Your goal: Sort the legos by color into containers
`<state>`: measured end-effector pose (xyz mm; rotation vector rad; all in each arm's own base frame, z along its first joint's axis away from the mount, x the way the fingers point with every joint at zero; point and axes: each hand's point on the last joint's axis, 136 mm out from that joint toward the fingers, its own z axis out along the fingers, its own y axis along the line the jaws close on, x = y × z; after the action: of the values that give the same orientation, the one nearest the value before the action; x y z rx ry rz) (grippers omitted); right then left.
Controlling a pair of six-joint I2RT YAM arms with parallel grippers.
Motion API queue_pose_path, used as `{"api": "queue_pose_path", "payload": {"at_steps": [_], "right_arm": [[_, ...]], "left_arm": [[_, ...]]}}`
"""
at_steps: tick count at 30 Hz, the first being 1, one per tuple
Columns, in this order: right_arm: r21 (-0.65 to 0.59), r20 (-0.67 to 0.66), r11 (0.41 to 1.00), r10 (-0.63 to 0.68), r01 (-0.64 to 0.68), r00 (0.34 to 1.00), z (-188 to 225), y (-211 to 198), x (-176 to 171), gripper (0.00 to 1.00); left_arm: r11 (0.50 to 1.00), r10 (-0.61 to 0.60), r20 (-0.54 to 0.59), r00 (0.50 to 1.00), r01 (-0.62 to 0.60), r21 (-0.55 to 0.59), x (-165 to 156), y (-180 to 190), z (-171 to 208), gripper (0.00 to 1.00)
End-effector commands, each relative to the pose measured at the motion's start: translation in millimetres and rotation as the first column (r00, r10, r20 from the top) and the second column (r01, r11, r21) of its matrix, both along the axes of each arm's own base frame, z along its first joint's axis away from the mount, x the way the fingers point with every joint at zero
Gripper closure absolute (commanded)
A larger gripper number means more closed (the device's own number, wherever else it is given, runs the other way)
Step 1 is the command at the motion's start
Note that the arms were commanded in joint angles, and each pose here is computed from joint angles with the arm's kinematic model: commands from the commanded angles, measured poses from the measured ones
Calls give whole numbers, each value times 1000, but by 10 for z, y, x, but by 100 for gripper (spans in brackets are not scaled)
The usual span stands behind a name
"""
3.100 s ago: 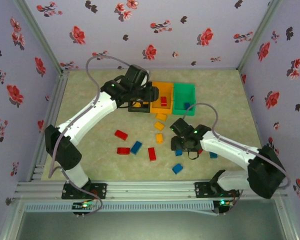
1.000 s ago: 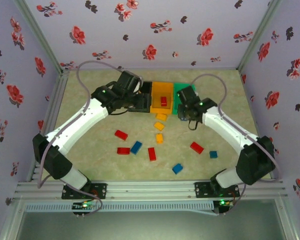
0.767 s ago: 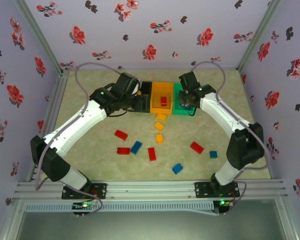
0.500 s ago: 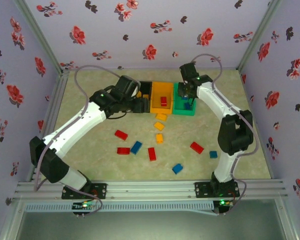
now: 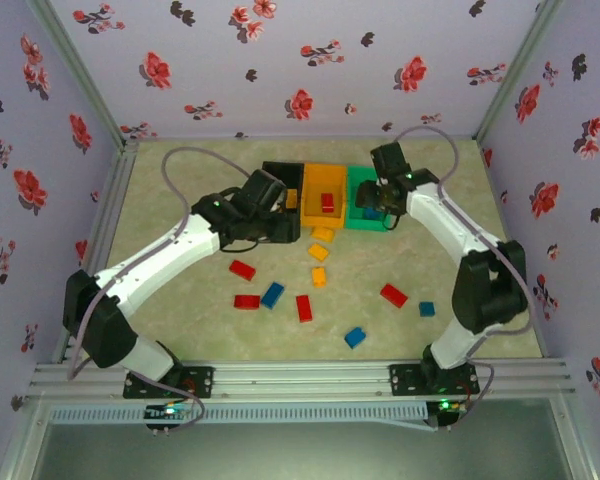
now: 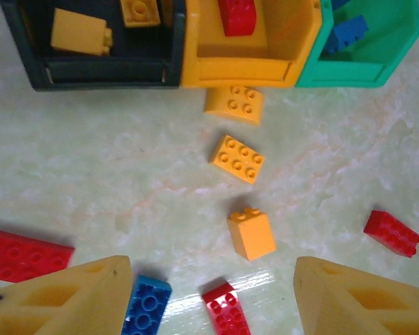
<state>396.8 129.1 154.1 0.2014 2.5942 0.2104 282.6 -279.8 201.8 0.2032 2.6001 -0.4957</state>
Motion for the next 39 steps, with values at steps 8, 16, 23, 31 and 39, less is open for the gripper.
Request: {"api": "queue_pose_path", "payload": {"at_steps": [8, 16, 23, 31, 39], "right_arm": [[27, 25, 999, -27, 26, 999, 77, -53, -260, 36], [32, 16, 999, -22, 22, 1000, 47, -67, -374, 36], [33, 13, 999, -20, 19, 1000, 45, -83, -442, 36], [21, 7, 1000, -17, 17, 1000, 51, -127, -531, 36], [23, 16, 1000, -21, 20, 1000, 102, -154, -583, 36]], "left_arm": [[1000, 21, -134, 991, -17, 24, -345, -428, -711, 37], [997, -9, -182, 983, 24, 75, -448, -724, -1046, 37], [994, -3, -214, 977, 26, 103, -457, -801, -1326, 37], [990, -20, -225, 974, 50, 130, -386, -935, -1529, 42], [987, -12, -239, 971, 49, 151, -341, -986, -1658, 52]]}}
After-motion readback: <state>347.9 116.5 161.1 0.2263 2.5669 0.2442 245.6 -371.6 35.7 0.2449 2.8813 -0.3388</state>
